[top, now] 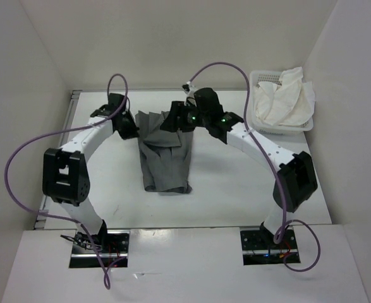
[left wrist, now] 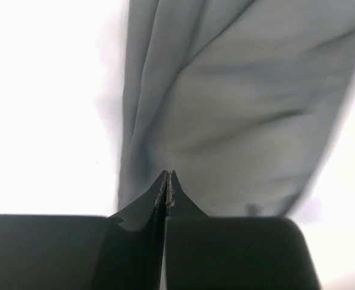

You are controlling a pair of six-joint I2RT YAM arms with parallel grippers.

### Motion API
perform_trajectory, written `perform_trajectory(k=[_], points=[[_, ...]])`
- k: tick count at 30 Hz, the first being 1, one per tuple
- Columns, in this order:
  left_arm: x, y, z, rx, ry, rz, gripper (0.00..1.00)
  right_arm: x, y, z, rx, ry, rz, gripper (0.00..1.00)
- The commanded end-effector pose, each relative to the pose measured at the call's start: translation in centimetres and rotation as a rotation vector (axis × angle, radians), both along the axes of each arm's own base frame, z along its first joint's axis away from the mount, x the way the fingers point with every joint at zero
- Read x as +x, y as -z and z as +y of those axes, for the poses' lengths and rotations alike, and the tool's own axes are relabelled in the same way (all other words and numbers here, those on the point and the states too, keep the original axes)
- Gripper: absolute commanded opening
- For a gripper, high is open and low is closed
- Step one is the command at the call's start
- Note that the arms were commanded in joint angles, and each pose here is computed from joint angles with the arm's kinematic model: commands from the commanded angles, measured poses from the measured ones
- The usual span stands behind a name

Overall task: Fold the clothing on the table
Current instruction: Fold the skirt

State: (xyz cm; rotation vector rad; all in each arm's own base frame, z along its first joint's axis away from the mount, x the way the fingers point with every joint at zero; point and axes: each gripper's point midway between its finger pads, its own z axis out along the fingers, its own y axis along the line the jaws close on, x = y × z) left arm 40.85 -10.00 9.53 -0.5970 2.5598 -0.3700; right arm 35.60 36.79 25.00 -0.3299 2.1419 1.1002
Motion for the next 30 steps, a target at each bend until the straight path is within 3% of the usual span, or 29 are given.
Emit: perform_trajectory(k=[1,3,5,6,10,20,28,30], points=[[1.4,-8.6,2.0,0.040,-0.030,-0.194,0.00,-0.5,3.7,-2.5,-0.073,0.059,0.034,0.67],[1.7,-10.9,3.7,0.064,-0.063,-0.234,0.00,-1.4,4.7,-3.1,-0.080,0.066,0.066,0.59],[1.6,-12.3,3.8,0.075,-0.047,-0.267,0.00,-2.5,6.9,-3.8,-0.107,0.072,0.118,0.41],[1.2,-12.9,3.3,0.049,-0.027,-0.272,0.00,-2.6,7.8,-3.8,-0.109,0.079,0.142,0.24],[-0.7,-13.2,-0.8,-0.072,0.116,-0.300,0.00,-3.4,12.8,-3.8,-0.155,0.084,0.234,0.00],[-4.6,-8.5,-7.6,-0.174,0.335,-0.281,0.04,-4.0,23.7,-2.5,-0.248,0.081,0.424,0.00],[-6.0,-5.0,-13.4,-0.209,0.442,-0.204,0.04,-2.9,23.4,-2.2,-0.260,0.103,0.413,0.00],[-5.6,-2.8,-14.5,-0.110,0.432,-0.161,0.03,-2.5,21.9,-2.0,-0.245,0.097,0.385,0.00]])
